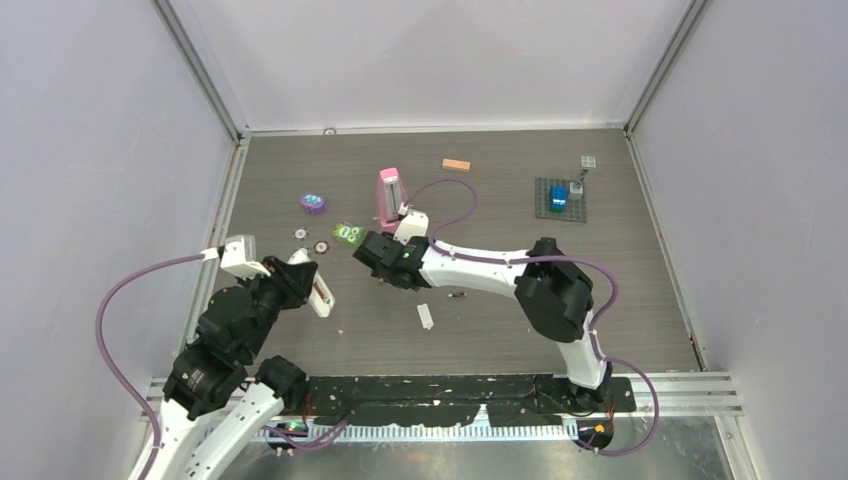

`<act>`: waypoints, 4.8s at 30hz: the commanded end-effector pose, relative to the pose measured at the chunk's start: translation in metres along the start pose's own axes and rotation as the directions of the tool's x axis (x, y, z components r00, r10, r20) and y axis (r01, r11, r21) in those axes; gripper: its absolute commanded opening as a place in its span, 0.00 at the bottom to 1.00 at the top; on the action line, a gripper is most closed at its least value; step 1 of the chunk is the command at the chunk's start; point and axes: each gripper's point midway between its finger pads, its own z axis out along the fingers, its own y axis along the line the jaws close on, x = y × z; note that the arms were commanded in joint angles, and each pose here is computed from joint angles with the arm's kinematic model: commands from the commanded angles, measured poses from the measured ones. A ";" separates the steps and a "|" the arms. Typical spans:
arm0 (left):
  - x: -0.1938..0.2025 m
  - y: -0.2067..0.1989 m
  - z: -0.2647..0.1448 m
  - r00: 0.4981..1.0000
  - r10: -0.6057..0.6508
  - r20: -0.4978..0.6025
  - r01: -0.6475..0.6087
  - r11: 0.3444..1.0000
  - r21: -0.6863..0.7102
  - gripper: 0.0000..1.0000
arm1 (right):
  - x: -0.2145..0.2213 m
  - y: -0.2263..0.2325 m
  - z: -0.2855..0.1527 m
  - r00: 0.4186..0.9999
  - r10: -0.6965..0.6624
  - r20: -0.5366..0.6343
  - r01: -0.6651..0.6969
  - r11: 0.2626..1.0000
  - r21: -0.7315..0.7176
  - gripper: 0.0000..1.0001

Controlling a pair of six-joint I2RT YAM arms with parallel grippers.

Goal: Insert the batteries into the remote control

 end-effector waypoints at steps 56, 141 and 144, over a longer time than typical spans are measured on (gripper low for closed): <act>0.009 -0.127 0.026 0.924 -0.277 -0.262 0.371 0.814 0.447 0.00 | -0.118 -0.010 -0.249 0.876 0.016 0.482 0.332 0.706 -0.626 0.05; 0.014 -0.146 0.002 0.826 -0.314 -0.468 0.511 0.767 0.387 0.00 | -0.068 0.008 -0.295 0.948 0.075 0.308 0.211 0.574 -0.791 0.67; 0.014 -0.147 -0.002 0.840 -0.277 -0.466 0.483 0.773 0.411 0.00 | -0.061 0.001 -0.283 0.979 0.084 0.184 0.095 0.609 -0.787 0.73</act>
